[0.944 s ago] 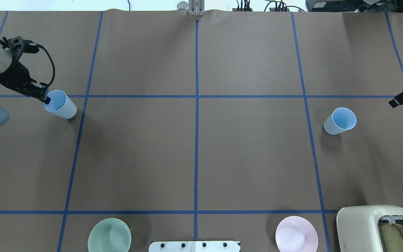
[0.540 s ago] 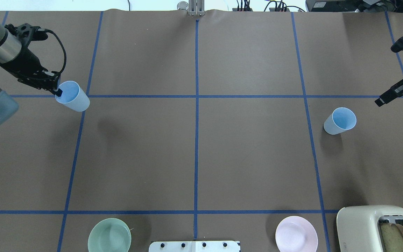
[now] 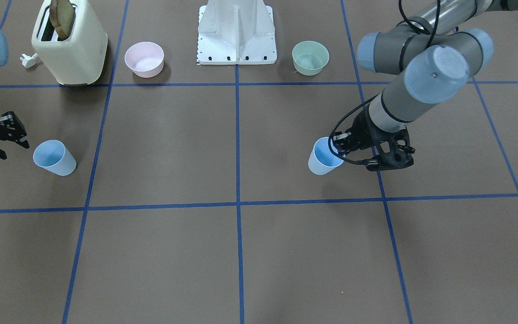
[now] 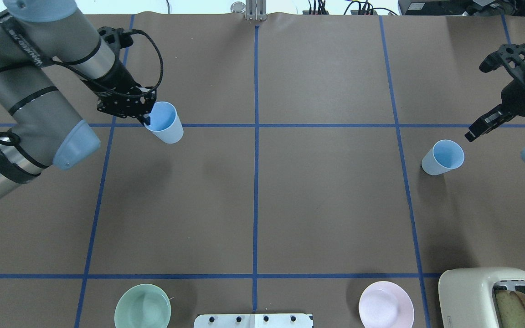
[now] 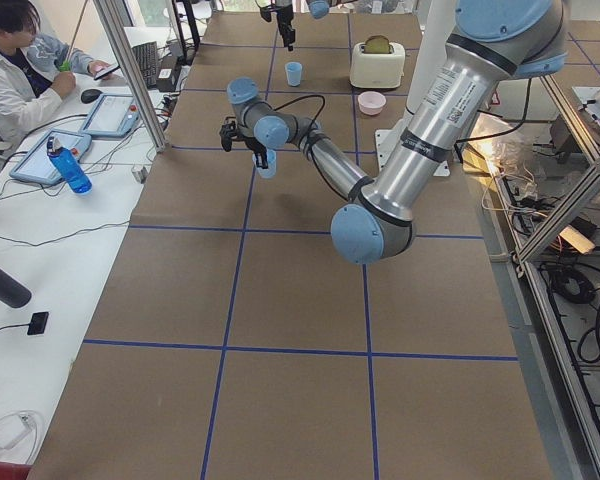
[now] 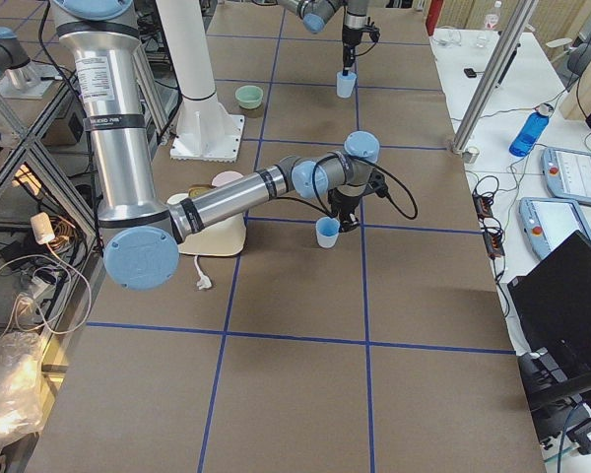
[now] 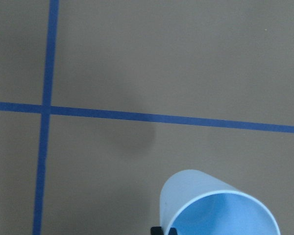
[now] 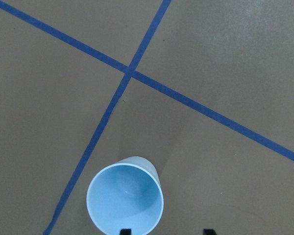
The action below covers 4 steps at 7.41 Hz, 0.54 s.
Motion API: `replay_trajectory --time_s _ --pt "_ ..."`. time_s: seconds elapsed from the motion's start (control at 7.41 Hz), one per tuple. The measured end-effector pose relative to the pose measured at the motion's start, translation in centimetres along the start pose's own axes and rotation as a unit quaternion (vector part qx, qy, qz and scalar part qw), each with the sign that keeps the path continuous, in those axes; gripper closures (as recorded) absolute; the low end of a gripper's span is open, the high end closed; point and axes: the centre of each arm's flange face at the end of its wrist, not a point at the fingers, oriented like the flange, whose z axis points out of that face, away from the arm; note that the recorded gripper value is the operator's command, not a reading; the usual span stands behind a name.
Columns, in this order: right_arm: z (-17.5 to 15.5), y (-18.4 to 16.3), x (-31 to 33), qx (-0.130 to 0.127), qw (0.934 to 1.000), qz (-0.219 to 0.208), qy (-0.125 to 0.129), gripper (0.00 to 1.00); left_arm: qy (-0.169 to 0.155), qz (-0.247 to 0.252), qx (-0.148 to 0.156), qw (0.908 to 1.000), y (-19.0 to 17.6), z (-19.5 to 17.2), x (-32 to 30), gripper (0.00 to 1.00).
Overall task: Stack blue cups with both arms
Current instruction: 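Carry the cup centreward with the left gripper while the right gripper approaches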
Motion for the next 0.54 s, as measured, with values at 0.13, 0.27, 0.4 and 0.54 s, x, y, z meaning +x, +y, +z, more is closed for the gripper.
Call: replay_trajectory --time_s 0.13,0.27,0.4,0.54 --pt "0.7 -0.2 0.4 -0.006 1.0 0.005 0.0 0.42 -0.005 -0.007 -0.002 1.0 1.3 0.6 3.4 1.0" --pt "1.2 -0.4 0.7 -0.011 0.9999 0.009 0.0 0.42 -0.01 -0.015 0.0 0.9998 2.7 1.6 6.7 1.0" --pt "1.5 -0.5 1.0 -0.014 0.9998 0.011 0.001 0.42 -0.013 -0.022 0.001 0.9997 3.6 2.6 9.6 1.0" --pt "1.6 -0.5 1.0 -0.015 0.9998 0.016 0.001 0.42 -0.017 -0.027 0.003 0.9995 4.2 3.6 12.0 1.0"
